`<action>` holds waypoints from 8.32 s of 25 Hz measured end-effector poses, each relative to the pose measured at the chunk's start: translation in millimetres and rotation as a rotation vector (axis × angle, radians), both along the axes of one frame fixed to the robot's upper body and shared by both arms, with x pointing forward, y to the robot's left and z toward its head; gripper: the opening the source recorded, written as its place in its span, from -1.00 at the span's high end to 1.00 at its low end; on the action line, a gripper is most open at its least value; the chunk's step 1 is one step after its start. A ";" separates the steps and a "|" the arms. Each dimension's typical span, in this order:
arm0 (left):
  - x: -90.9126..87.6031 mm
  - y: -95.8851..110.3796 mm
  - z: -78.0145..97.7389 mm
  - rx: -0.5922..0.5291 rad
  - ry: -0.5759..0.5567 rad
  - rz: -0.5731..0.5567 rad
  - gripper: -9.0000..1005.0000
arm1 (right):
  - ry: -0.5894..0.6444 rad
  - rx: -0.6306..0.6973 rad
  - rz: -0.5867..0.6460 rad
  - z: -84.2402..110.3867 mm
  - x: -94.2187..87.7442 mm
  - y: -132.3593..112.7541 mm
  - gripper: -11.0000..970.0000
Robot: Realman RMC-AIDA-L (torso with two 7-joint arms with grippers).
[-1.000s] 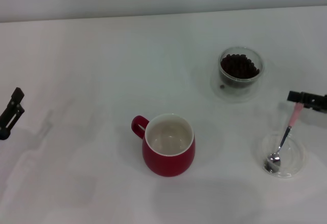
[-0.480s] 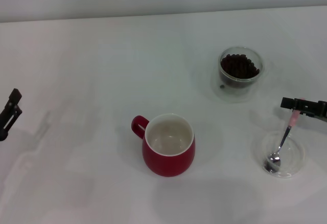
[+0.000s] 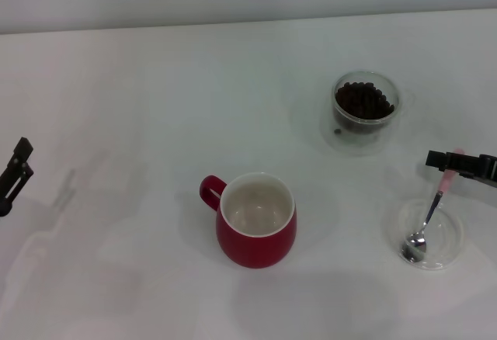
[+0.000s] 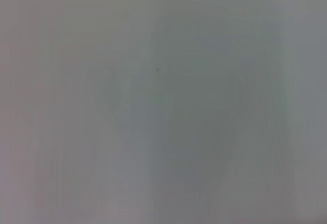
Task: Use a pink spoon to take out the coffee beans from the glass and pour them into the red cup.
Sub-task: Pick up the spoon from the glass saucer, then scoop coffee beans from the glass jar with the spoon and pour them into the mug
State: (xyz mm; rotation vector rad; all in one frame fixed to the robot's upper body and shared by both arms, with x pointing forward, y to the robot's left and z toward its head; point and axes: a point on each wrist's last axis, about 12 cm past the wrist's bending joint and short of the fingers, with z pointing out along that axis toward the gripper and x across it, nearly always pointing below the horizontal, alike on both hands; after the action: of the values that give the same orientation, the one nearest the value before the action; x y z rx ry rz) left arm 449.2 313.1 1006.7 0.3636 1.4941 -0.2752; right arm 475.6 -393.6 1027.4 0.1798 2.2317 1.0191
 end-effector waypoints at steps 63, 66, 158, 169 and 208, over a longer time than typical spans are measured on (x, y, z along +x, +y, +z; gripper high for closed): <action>-7.0 -0.8 -4.1 -0.009 0.017 0.013 -0.51 | 0.029 0.029 -0.049 2.8 3.8 -4.8 0.67; -6.4 -1.1 -3.8 -0.010 0.016 0.012 -0.51 | 0.012 0.023 -0.053 6.9 3.4 -9.5 0.67; 7.1 -4.0 -1.1 -0.022 0.013 0.032 -0.51 | -0.567 -0.261 -0.014 45.0 113.3 65.7 0.68; 9.5 -1.2 -0.1 -0.007 0.011 0.034 -0.51 | -0.421 -0.091 -0.221 40.7 115.1 53.3 0.68; 17.8 1.7 -1.3 0.022 0.034 0.053 -0.51 | -0.140 0.301 -0.606 11.6 94.9 35.9 0.67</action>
State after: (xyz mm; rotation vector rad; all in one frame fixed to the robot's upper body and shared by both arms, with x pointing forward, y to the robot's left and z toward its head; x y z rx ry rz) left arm 467.0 314.9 1005.4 0.3378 1.5394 -0.2235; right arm 570.5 -357.7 1039.0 0.8334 1.7169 0.9737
